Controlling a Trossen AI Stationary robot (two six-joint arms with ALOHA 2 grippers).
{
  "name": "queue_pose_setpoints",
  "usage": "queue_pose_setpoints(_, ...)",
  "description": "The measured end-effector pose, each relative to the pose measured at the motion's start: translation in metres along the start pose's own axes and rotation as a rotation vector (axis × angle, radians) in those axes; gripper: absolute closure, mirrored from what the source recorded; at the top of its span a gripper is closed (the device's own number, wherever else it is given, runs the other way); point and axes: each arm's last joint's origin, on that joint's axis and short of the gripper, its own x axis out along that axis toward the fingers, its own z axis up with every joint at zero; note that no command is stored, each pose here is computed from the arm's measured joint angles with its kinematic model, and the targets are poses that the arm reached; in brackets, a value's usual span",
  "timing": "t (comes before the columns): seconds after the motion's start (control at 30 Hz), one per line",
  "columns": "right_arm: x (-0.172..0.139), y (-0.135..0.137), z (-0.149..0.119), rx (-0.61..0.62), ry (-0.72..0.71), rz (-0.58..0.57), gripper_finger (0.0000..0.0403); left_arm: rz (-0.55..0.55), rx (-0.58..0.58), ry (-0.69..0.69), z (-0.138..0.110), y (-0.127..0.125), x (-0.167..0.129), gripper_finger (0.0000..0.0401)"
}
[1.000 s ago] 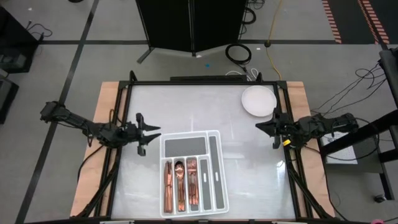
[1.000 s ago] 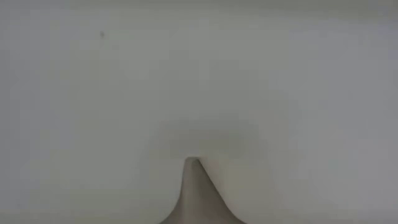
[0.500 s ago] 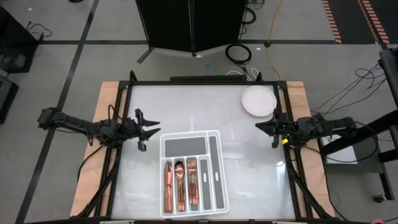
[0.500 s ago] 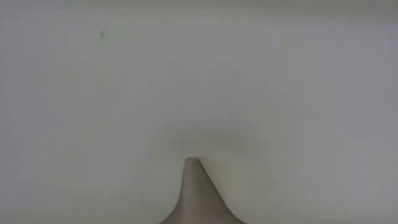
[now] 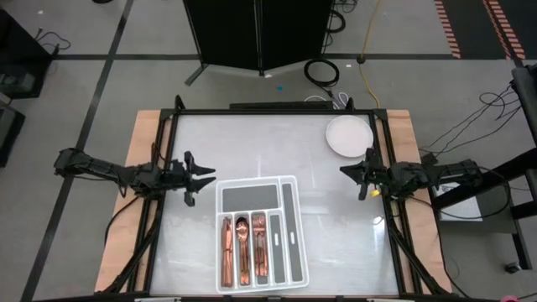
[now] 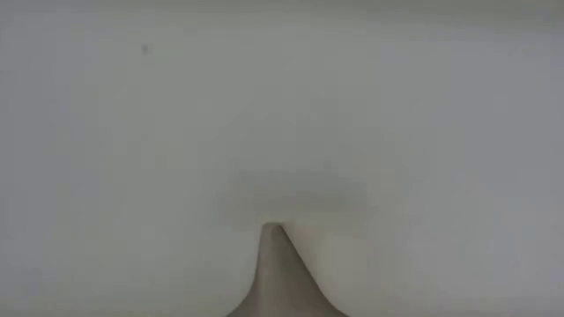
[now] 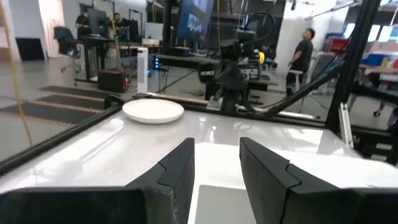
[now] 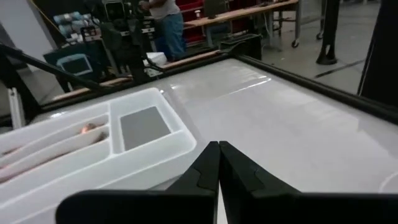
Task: Sort silverware
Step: Return to home position
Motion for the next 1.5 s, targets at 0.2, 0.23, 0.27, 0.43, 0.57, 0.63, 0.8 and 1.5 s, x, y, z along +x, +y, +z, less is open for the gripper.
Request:
queue_pose_setpoints(0.2,0.000,-0.001,0.000,-0.121,0.000,-0.012,0.0403,-0.037,-0.064,0.032,-0.003,-0.001,0.000,0.0273)
queue_pose_setpoints(0.23,0.000,-0.001,0.000,-0.126,-0.002,-0.017,0.0403,-0.038,-0.069,0.039,-0.004,-0.001,0.000,0.0273)
queue_pose_setpoints(0.27,0.000,-0.001,0.000,-0.126,-0.003,-0.027,0.0403,-0.038,-0.070,0.040,-0.004,-0.001,0.000,0.0273)
queue_pose_setpoints(0.43,0.000,-0.001,0.000,-0.122,-0.003,-0.026,0.0403,-0.016,-0.055,0.087,-0.009,0.000,0.000,0.0273)
queue_pose_setpoints(0.57,0.000,-0.001,0.000,-0.135,-0.003,-0.026,0.0403,-0.011,-0.043,0.155,-0.015,0.001,-0.001,0.0273)
queue_pose_setpoints(0.63,0.000,-0.001,0.000,-0.137,-0.002,-0.026,0.0403,-0.010,-0.054,0.163,-0.016,0.001,-0.001,0.0273)
queue_pose_setpoints(0.8,0.000,-0.001,0.000,-0.138,-0.002,-0.026,0.0403,-0.013,-0.053,0.166,-0.017,0.001,-0.001,0.0273)
queue_pose_setpoints(1.5,0.000,-0.001,0.000,-0.139,-0.002,-0.026,0.0403,-0.013,-0.053,0.168,-0.017,0.001,-0.001,0.0273)
